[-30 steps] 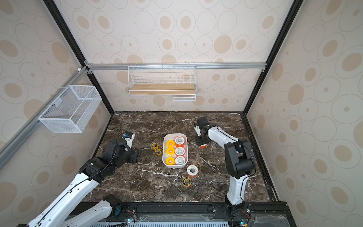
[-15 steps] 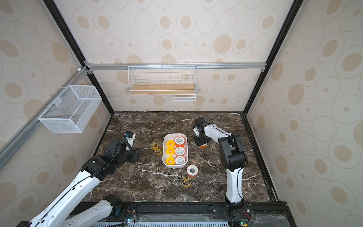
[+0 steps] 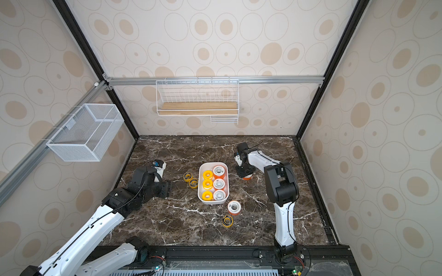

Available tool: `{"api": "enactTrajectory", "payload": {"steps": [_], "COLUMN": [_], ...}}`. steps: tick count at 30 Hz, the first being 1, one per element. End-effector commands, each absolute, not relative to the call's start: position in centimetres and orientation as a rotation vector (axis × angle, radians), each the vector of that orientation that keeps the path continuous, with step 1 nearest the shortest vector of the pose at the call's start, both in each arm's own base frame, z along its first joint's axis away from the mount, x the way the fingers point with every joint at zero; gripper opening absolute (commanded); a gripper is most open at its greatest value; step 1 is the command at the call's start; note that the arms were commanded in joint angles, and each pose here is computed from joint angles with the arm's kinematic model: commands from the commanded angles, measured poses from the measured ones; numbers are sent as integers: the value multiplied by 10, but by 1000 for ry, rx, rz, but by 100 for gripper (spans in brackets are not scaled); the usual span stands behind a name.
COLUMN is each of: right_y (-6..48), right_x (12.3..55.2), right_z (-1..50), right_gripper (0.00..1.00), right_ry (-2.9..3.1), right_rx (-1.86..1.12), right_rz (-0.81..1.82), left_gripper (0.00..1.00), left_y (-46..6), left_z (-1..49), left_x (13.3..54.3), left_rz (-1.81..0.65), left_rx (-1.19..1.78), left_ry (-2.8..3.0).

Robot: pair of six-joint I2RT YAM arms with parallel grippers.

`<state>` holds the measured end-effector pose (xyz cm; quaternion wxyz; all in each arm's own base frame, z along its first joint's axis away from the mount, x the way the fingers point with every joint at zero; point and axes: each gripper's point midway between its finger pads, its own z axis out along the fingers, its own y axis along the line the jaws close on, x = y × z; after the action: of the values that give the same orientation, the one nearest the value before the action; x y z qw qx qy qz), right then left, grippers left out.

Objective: Put the sealing tape into the storage box
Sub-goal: Pick up the sealing tape at the center of the board.

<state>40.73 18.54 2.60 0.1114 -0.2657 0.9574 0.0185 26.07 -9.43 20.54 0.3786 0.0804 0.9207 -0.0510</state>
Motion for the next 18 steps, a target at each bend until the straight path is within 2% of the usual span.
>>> {"api": "enactTrajectory", "payload": {"steps": [1,7,18], "right_y": [183,187,238], "right_x": [398,395,361], "right_z": [17,51,129], "right_gripper": [23,23,24], "right_ry": [2864,2796,2554], "right_rx": [-766,-671,-667], "right_rz": [94,273,900], "left_gripper": [71,71,71], "left_y": [-91,-91,-95], "left_z": [207,205,203], "left_x": [259,260,261], "left_rz": [-117,-123,-156], "left_rx": [218,218,222], "left_ry": [2366,2372,2387]}}
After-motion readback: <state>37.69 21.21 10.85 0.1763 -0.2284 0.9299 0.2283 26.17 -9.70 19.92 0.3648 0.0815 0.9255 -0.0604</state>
